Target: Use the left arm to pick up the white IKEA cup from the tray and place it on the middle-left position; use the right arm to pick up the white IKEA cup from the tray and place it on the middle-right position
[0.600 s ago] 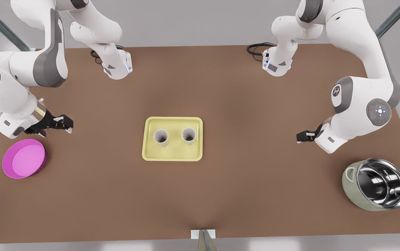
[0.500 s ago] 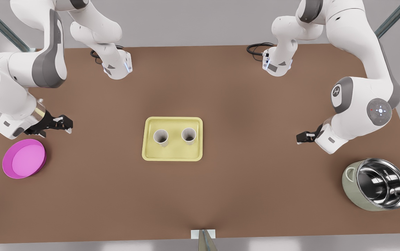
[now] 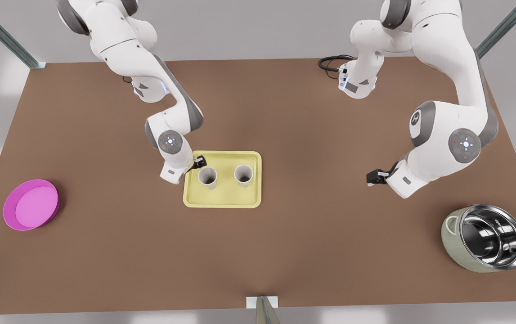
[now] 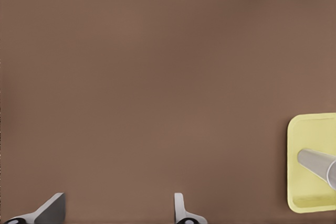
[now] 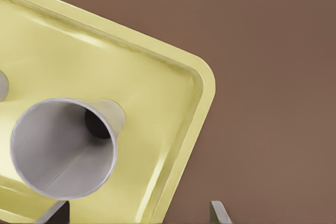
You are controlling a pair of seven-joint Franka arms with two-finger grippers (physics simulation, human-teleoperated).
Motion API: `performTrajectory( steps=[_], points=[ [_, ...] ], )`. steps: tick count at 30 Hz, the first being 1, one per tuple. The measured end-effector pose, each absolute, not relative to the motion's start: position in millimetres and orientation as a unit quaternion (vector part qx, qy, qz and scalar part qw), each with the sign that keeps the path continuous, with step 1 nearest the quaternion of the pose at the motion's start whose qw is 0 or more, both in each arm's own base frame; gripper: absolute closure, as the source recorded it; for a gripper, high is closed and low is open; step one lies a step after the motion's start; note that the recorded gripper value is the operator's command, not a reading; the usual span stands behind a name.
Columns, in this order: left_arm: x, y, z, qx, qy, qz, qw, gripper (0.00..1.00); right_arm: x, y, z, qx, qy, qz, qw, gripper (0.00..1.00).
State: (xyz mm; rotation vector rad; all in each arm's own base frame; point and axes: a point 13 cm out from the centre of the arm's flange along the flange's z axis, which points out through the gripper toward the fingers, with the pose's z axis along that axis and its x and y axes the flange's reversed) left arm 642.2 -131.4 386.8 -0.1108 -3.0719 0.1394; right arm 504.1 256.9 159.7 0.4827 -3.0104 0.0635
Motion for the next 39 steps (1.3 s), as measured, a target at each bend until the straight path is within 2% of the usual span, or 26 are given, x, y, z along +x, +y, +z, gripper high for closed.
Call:
performTrajectory(
  steps=[3,8,13,16,19,22,26,29,33,36,39],
  points=[
    [641.8,-135.9,386.3,-0.041,-0.998,0.047,0.032,0.0,511.6,260.4,136.8,0.121,-0.992,0.016,0.028,0.0],
    [640.6,-138.8,386.1,-0.046,-0.997,0.047,0.033,0.0,524.8,267.5,131.6,0.069,-0.998,0.005,-0.001,0.0],
    [638.5,-141.4,380.0,-0.05,-0.997,0.047,0.039,0.0,519.0,266.7,103.4,0.029,-1.0,0.007,0.01,0.02],
    [639.4,-137.5,378.3,-0.048,-0.997,0.045,0.04,0.0,508.8,273.8,80.7,0.018,-0.999,0.012,0.023,0.34],
    [640.6,-135.8,375.0,-0.048,-0.997,0.043,0.041,0.0,507.9,280.2,77.4,0.008,-1.0,0.011,0.022,0.49],
    [640.7,-138.3,374.9,-0.051,-0.997,0.042,0.04,0.0,510.6,281.1,79.9,-0.007,-1.0,0.01,0.018,0.59],
    [641.1,-137.5,375.0,-0.051,-0.997,0.042,0.04,0.0,520.1,280.9,89.3,-0.026,-1.0,0.005,0.009,0.83],
    [641.9,-132.1,374.3,-0.046,-0.997,0.041,0.04,0.0,529.8,281.0,105.2,-0.038,-0.999,-0.002,-0.003,0.89],
    [645.0,-121.0,377.4,-0.034,-0.998,0.04,0.037,0.0,573.8,233.5,164.1,-0.089,-0.995,-0.02,-0.044,0.89],
    [641.4,-139.4,376.8,-0.046,-0.997,0.039,0.038,0.0,634.2,100.9,203.6,-0.169,-0.983,-0.02,-0.069,0.88],
    [623.0,-209.1,372.8,-0.093,-0.994,0.03,0.041,0.0,661.0,-9.4,196.7,-0.202,-0.977,-0.011,-0.064,0.87]
  ],
)
